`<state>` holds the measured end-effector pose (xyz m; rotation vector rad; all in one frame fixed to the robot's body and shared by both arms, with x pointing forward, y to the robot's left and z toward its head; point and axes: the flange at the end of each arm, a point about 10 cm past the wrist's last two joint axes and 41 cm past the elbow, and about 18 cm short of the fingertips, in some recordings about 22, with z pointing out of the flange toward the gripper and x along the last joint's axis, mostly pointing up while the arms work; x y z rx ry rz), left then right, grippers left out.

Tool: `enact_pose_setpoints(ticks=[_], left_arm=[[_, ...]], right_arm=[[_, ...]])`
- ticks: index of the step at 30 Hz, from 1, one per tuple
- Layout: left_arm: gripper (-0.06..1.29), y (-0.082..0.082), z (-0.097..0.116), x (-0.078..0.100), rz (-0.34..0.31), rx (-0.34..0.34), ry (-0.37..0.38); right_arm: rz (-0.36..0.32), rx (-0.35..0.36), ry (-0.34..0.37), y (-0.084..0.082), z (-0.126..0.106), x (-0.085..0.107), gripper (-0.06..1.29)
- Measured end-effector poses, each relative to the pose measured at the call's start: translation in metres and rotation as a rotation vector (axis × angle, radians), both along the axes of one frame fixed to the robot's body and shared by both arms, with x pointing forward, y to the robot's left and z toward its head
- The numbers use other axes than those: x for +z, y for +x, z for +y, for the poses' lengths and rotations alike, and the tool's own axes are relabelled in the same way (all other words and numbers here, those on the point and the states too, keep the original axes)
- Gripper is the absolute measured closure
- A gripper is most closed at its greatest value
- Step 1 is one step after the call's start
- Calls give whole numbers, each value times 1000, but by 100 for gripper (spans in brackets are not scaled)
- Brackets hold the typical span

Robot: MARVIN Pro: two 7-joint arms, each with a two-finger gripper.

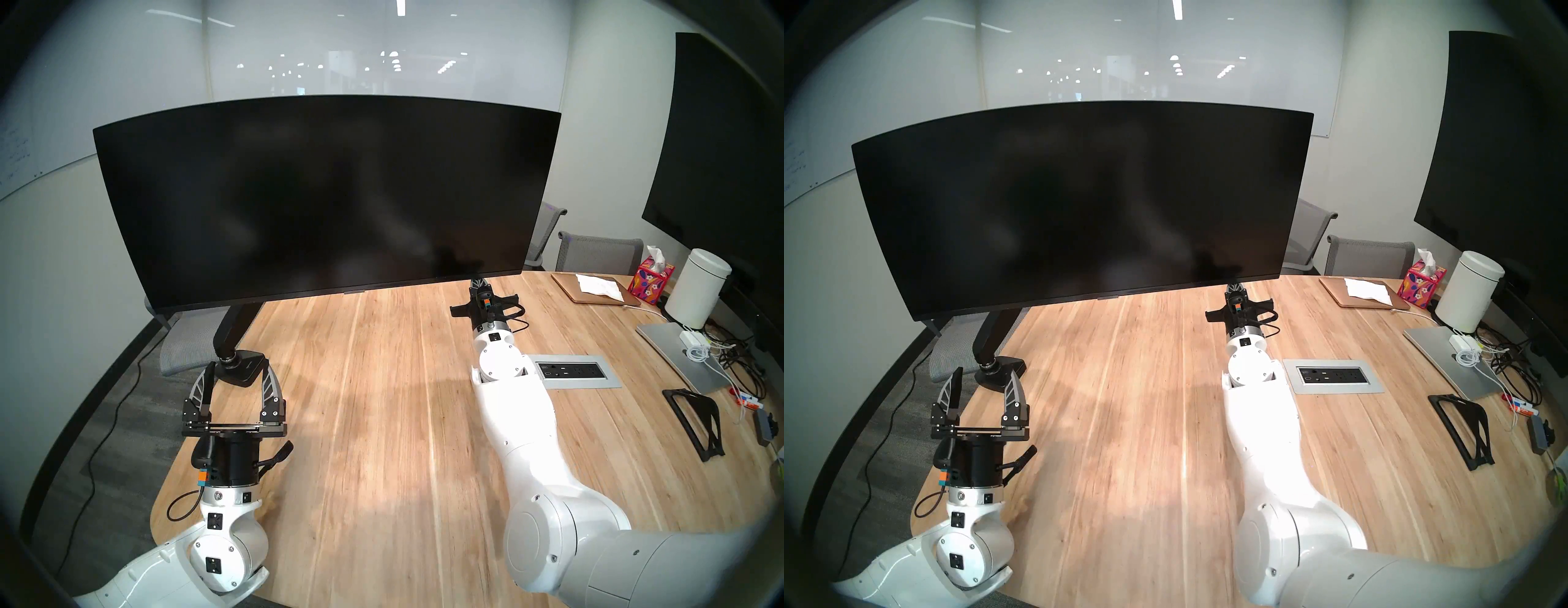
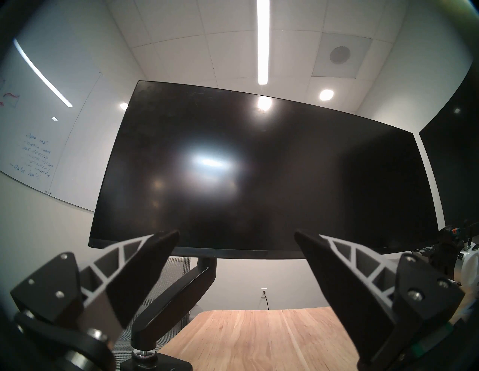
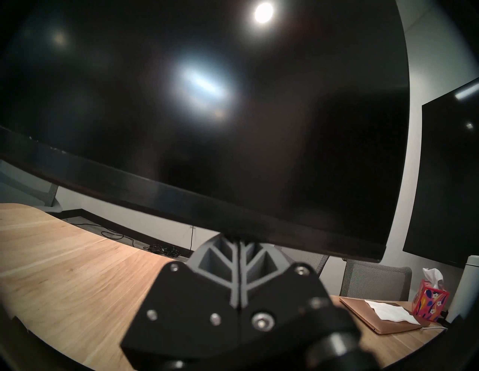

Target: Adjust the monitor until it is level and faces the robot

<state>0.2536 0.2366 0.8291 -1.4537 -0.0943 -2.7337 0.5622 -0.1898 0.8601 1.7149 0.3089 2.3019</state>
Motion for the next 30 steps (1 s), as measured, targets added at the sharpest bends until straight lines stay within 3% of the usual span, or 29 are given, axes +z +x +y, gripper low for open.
enact_pose_setpoints(ticks=[16, 30], left_arm=[[0, 0, 0, 0, 0, 0, 0], [0, 0, 0, 0, 0, 0, 0]], right_arm=[[6, 25, -2, -13, -1, 0, 125], [-1, 79, -14, -40, 1, -5, 125]])
